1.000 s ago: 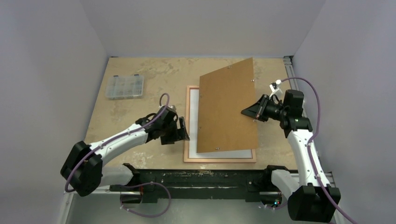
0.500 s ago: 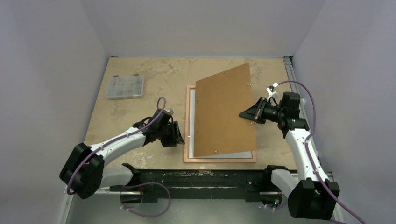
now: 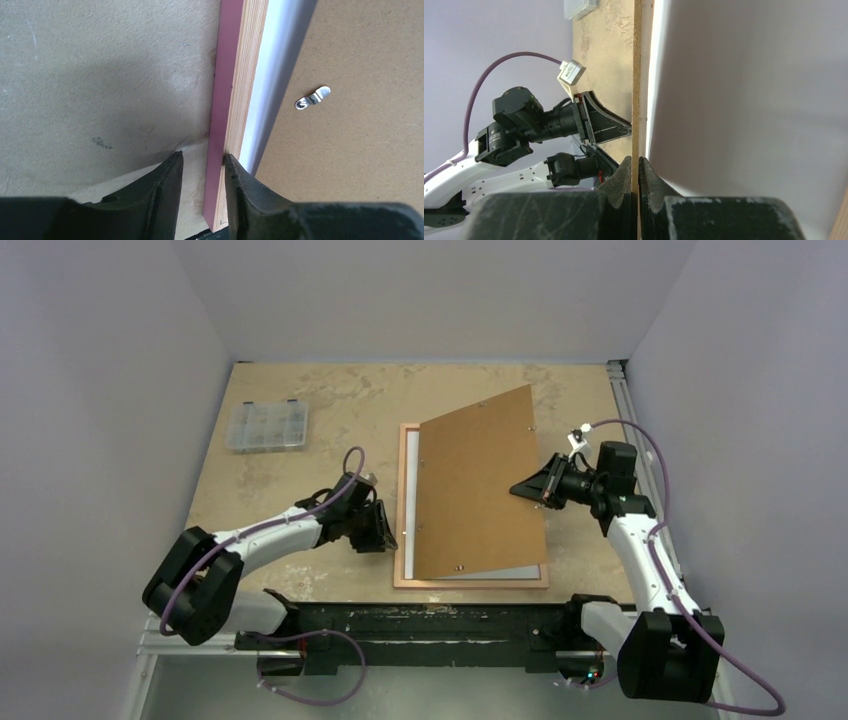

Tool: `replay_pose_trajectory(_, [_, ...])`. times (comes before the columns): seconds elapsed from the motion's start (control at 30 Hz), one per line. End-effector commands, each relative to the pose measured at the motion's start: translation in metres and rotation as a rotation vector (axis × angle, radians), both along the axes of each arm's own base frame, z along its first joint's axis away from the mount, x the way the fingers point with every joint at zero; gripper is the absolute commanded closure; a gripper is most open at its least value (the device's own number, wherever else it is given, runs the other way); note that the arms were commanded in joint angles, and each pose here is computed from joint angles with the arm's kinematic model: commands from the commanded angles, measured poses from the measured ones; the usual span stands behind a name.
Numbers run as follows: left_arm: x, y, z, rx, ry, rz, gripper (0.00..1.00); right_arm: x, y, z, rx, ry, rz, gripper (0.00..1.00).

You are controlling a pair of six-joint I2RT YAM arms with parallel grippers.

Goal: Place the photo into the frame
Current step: Place the photo frame item in the photo frame.

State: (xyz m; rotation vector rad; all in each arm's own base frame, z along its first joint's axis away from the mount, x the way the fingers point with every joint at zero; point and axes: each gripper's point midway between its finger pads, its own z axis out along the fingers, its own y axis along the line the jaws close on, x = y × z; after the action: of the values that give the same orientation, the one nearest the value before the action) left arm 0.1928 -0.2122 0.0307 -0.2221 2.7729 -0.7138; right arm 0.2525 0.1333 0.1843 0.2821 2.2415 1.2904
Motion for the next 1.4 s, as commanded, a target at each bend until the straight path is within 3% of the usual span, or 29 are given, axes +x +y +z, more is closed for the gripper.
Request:
replay_pose_trajectory(0.0, [0.003, 0.003, -0.01, 0.021, -0.016, -0.012, 0.69, 0.003, 0.006, 0.019, 0.052, -0.085, 0.055, 1.0])
replay_pose_trajectory(0.4, [-0.002, 0.01, -0.029, 0.077, 0.027, -0.013, 0.82, 0.006, 0.008, 0.009, 0.074, -0.018, 0.07, 1.0])
replay_pose_trajectory(1.37, [-0.006, 0.026, -0.039, 0.297, 0.058, -0.058, 0.92, 0.023, 0.003, -0.037, 0.01, 0.116, 0.159, 1.0])
